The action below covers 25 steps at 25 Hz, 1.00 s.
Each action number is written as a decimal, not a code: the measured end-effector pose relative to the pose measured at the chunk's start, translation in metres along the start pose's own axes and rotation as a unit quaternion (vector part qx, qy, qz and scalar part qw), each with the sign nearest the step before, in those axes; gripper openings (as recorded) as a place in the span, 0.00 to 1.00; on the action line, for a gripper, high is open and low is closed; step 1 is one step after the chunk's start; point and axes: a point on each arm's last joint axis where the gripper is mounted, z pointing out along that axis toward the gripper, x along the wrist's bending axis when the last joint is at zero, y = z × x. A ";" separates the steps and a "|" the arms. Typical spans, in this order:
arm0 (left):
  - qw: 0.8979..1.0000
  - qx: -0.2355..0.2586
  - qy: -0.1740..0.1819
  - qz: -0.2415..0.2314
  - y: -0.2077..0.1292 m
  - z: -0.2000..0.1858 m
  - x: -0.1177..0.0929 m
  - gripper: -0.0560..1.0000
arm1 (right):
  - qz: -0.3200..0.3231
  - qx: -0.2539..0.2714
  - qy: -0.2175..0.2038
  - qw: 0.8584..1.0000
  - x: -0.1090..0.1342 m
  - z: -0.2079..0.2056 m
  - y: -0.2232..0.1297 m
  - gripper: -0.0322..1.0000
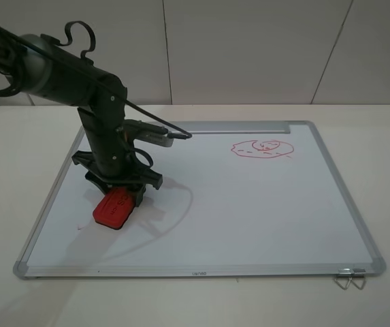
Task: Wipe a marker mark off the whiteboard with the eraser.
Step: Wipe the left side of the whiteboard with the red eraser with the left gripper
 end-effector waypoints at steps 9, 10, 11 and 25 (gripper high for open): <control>0.998 -0.001 0.009 -0.068 0.008 0.001 0.072 0.60 | 0.000 0.000 0.000 1.000 0.000 0.000 0.000 0.72; 0.997 -0.001 0.010 -0.075 0.008 0.002 0.078 0.60 | 0.000 0.000 0.000 1.000 0.000 0.000 0.000 0.72; 0.997 -0.002 0.010 -0.081 0.008 0.002 0.084 0.60 | 0.000 0.000 0.000 1.000 0.000 0.000 0.000 0.72; 0.998 -0.007 0.024 -0.060 0.008 0.002 0.091 0.60 | 0.000 0.000 0.000 1.000 0.000 0.000 0.000 0.72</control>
